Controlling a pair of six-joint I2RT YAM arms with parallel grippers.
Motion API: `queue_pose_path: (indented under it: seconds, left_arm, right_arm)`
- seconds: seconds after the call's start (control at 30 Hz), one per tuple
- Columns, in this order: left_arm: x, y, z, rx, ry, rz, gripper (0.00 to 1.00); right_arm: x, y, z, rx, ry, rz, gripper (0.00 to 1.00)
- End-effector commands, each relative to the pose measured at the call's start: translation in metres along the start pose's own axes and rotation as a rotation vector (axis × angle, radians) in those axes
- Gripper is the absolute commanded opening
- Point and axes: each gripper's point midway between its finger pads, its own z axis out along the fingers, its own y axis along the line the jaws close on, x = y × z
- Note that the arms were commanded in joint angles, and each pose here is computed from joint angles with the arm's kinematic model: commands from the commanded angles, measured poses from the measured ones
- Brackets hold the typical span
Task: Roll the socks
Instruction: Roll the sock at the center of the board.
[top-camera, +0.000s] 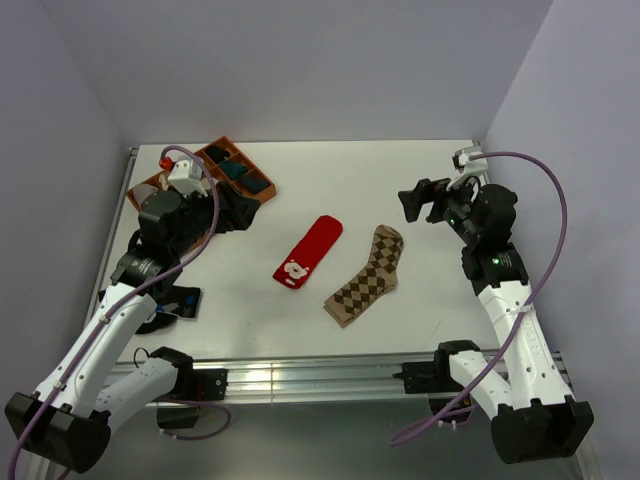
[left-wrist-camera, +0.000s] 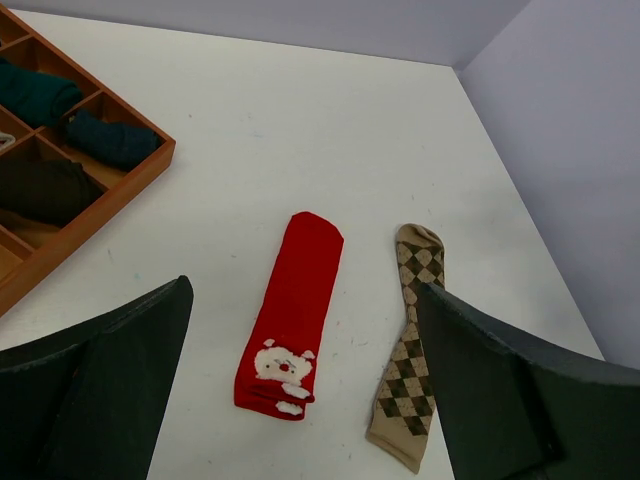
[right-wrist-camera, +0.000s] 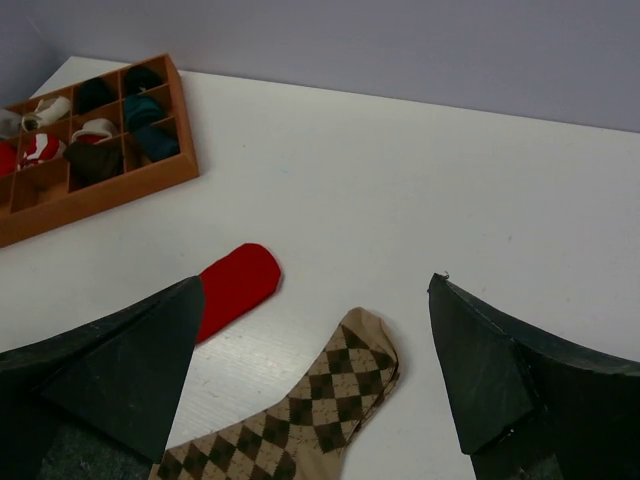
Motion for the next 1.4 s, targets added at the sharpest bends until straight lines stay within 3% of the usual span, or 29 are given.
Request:
queue_pose_path:
  seconds: [0.0, 0.27, 0.47, 0.63, 0.97, 1.37]
  left_arm:
    - [-0.011, -0.007, -0.002, 0.030, -0.039, 0.019, 1.00]
    - [-0.012, -0.001, -0.001, -0.003, -0.044, 0.022, 0.99]
    - [-0.019, 0.022, -0.004, -0.114, -0.079, 0.003, 0.99]
    - [-0.033, 0.054, -0.011, -0.261, -0.138, -0.027, 0.99]
    - [-0.048, 0.094, -0.025, -0.393, -0.213, -0.110, 0.95]
    - [-0.046, 0.097, -0.022, -0.379, -0.199, -0.121, 0.96]
  right_arm:
    - [-0.010, 0.003, -0.001, -0.016, -0.034, -0.034, 1.00]
    - [0.004, 0.010, 0.020, -0.019, 0.041, -0.081, 0.96]
    - [0.079, 0.112, 0.078, -0.252, 0.311, -0.273, 0.75]
    - [0.133, 0.186, 0.102, -0.413, 0.420, -0.391, 0.61]
    - [0.230, 0.264, 0.107, -0.532, 0.591, -0.558, 0.56]
    - [0.271, 0.269, 0.105, -0.516, 0.700, -0.614, 0.63]
